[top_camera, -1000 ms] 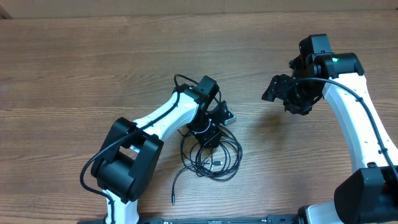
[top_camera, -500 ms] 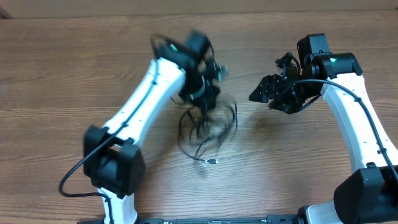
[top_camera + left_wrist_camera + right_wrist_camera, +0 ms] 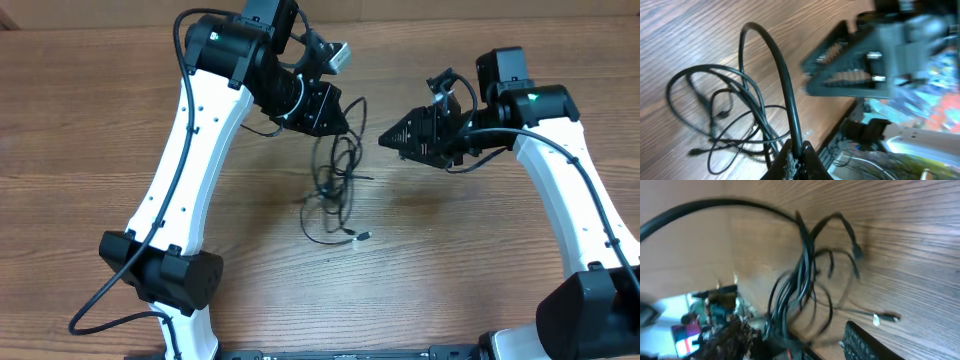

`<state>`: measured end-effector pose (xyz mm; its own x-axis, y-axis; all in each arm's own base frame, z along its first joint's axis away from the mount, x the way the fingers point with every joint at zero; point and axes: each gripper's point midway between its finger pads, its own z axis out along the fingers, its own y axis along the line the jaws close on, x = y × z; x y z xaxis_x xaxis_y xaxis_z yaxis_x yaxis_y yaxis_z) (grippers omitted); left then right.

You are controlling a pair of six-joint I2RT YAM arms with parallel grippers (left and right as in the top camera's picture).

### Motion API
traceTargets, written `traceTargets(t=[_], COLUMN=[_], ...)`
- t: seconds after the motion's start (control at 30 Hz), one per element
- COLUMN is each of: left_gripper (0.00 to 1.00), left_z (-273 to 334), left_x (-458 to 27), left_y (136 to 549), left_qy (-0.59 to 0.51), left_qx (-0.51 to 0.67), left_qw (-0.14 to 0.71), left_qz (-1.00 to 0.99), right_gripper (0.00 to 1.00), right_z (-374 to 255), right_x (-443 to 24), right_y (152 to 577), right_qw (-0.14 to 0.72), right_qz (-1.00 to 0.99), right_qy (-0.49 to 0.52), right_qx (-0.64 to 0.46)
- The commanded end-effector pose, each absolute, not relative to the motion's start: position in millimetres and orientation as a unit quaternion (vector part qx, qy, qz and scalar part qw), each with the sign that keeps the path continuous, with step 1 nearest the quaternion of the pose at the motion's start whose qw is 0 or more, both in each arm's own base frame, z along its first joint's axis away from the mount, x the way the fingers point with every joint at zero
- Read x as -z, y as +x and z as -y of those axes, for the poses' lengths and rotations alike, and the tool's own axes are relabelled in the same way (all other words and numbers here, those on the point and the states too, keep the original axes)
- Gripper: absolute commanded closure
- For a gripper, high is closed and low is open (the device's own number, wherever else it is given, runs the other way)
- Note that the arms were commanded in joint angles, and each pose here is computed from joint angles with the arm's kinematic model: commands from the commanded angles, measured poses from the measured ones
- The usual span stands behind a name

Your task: Untangle cables

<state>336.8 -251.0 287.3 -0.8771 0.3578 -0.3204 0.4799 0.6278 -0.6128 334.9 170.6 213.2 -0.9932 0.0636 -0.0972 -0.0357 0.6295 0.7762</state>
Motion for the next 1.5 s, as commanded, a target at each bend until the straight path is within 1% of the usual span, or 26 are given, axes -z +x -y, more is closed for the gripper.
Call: traceTargets(t=[0.0, 0.13, 0.23, 0.4, 0.53, 0.67, 0.83, 0.93, 1.0, 1.1, 1.13, 1.17, 1.2, 1.23, 1.3, 1.33, 1.47], left_gripper=[0.96, 0.96, 0.96, 0.96, 0.96, 0.96, 0.96, 0.96, 0.96, 0.96, 0.96, 0.96, 0.96, 0.96, 0.96, 0.96, 0.96], left_z=[259.9, 260.9, 262.8, 258.9, 255.3, 244.3, 205.4, 174.0, 161.7, 160.4, 162.1, 162.7, 163.0, 163.1, 163.8, 164.8, 170.1], left_x=[-313.8, -316.1, -318.7, -314.5, -313.7, -314.4, -312.0, -303.8, -299.0, -296.1, -295.1, -292.7, -291.1, -288.5, -285.3, -284.2, -283.9], left_y=[331.3, 330.2, 327.1, 320.9, 321.5, 329.9, 353.2, 365.5, 367.2, 361.3, 358.7, 357.0, 355.9, 354.8, 353.5, 352.9, 351.3], left_qy=[0.236, 0.236, 0.236, 0.242, 0.239, 0.224, 0.178, 0.144, 0.132, 0.149, 0.157, 0.161, 0.162, 0.165, 0.170, 0.173, 0.181], left_qx=[0.407, 0.414, 0.425, 0.417, 0.415, 0.415, 0.397, 0.362, 0.346, 0.340, 0.337, 0.329, 0.323, 0.313, 0.299, 0.295, 0.294], left_qw=[0.097, 0.096, 0.090, 0.078, 0.077, 0.085, 0.107, 0.116, 0.114, 0.107, 0.104, 0.101, 0.099, 0.096, 0.093, 0.093, 0.092], left_qz=[-0.877, -0.874, -0.869, -0.873, -0.874, -0.878, -0.894, -0.914, -0.922, -0.922, -0.922, -0.925, -0.927, -0.930, -0.934, -0.935, -0.934], right_gripper=[0.44, 0.54, 0.61, 0.72, 0.83, 0.91, 0.93, 0.96, 0.96, 0.95, 0.91, 0.84, 0.80, 0.69, 0.60, 0.58, 0.58], right_z=[-172.6, -174.3, -178.0, -165.2, -159.2, -154.3, -130.3, -124.1, -126.8, -128.5, -129.2, -129.1, -128.8, -127.8, -125.7, -124.4, -117.0], right_x=[-196.4, -178.6, -165.1, -117.6, -83.1, -70.4, -62.0, -60.9, -61.8, -62.4, -62.6, -62.2, -62.1, -61.4, -58.9, -56.7, -42.7], right_y=[339.1, 343.3, 345.8, 341.2, 329.7, 321.2, 310.7, 308.8, 310.6, 309.9, 309.2, 307.2, 306.5, 303.1, 296.5, 293.9, 284.8], right_qw=[0.043, 0.051, 0.057, 0.049, 0.021, 0.006, 0.004, 0.003, 0.006, 0.006, 0.005, 0.003, 0.002, -0.001, -0.010, -0.013, -0.016], right_qz=[-0.922, -0.941, -0.944, -0.952, -0.956, -0.958, -0.967, -0.970, -0.973, -0.976, -0.978, -0.980, -0.981, -0.984, -0.988, -0.990, -0.994], right_qy=[0.067, 0.115, 0.138, 0.193, 0.204, 0.209, 0.222, 0.215, 0.196, 0.175, 0.166, 0.152, 0.144, 0.126, 0.094, 0.084, 0.046], right_qx=[-0.378, -0.313, -0.294, -0.231, -0.208, -0.194, -0.126, -0.114, -0.123, -0.127, -0.129, -0.128, -0.128, -0.125, -0.119, -0.116, -0.099])
